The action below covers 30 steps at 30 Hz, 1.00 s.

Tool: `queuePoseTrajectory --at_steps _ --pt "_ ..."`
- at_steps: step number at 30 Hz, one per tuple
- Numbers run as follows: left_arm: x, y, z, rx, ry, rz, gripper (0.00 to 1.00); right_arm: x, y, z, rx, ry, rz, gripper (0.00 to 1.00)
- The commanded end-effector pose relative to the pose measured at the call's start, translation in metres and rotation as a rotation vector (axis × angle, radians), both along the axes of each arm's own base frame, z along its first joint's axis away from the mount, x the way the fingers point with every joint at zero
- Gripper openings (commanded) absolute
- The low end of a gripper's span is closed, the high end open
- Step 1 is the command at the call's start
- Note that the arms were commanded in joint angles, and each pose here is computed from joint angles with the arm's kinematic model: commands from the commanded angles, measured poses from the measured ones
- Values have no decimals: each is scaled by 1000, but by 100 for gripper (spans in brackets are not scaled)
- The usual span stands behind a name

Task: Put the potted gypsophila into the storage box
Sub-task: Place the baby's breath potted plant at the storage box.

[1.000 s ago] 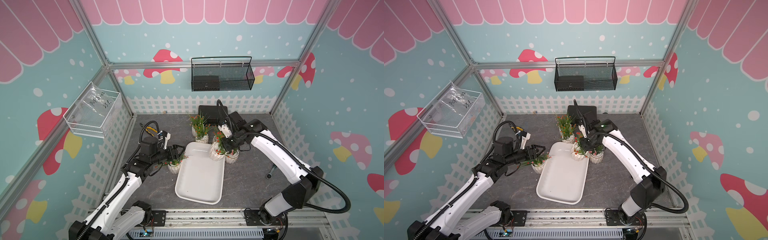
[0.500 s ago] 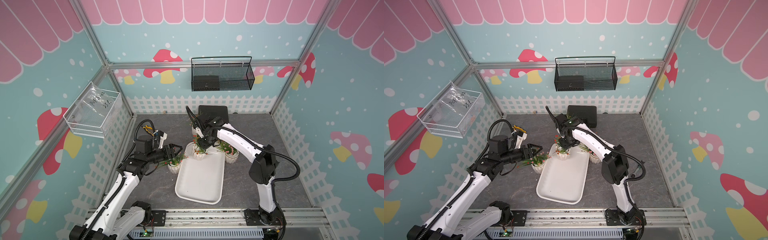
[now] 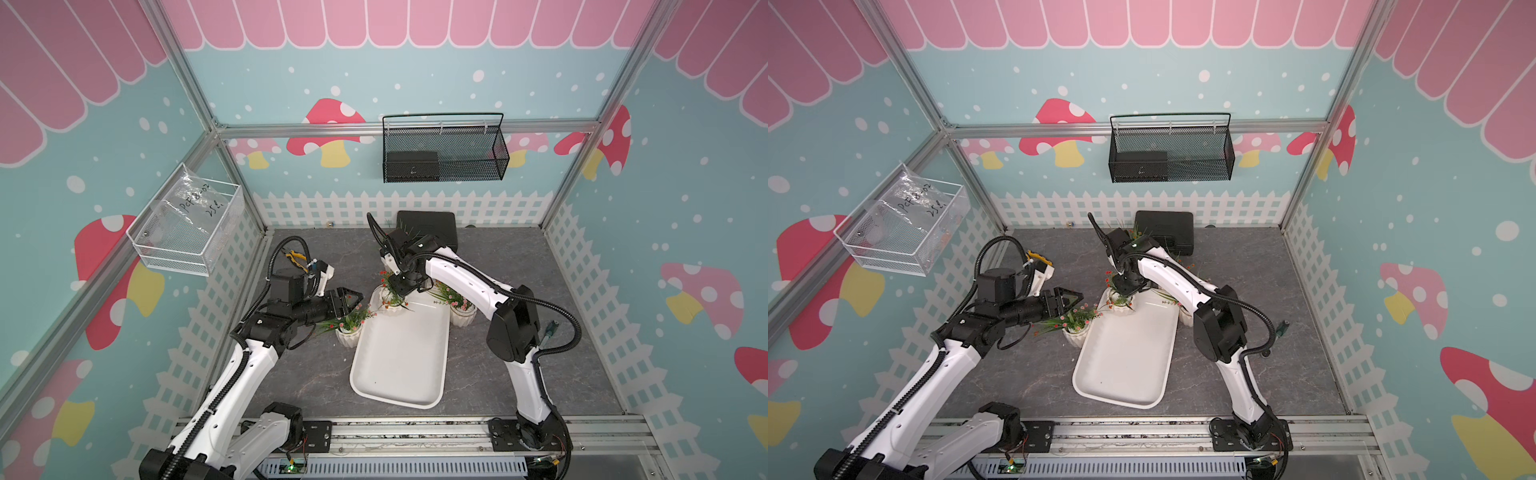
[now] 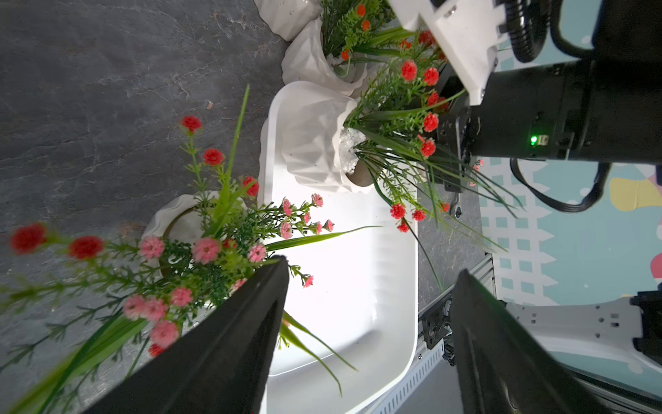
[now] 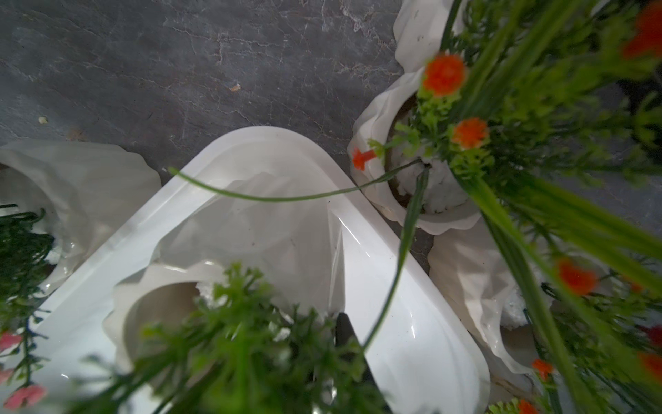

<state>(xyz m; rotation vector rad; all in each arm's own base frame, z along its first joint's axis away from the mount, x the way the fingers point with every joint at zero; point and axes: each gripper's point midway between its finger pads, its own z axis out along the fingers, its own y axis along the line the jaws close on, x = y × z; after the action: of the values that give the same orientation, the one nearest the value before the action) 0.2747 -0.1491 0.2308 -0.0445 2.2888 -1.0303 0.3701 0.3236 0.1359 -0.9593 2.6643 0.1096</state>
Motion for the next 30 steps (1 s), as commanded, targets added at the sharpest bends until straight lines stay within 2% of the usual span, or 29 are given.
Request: queuePoseTrajectory --at_steps 1,11,18,25,30 --pt "1 4 5 21 -20 2 73 8 14 -1 29 -21 27 15" --pt "-1 5 2 23 -17 1 74 5 19 -22 28 29 45 15" --pt "-1 8 1 30 -17 10 75 3 19 -19 38 26 45 27" --pt "4 23 7 94 -37 84 77 5 10 31 99 -78 17 36" --pt "4 45 14 196 -58 176 78 -3 -18 79 235 -161 -36 43"
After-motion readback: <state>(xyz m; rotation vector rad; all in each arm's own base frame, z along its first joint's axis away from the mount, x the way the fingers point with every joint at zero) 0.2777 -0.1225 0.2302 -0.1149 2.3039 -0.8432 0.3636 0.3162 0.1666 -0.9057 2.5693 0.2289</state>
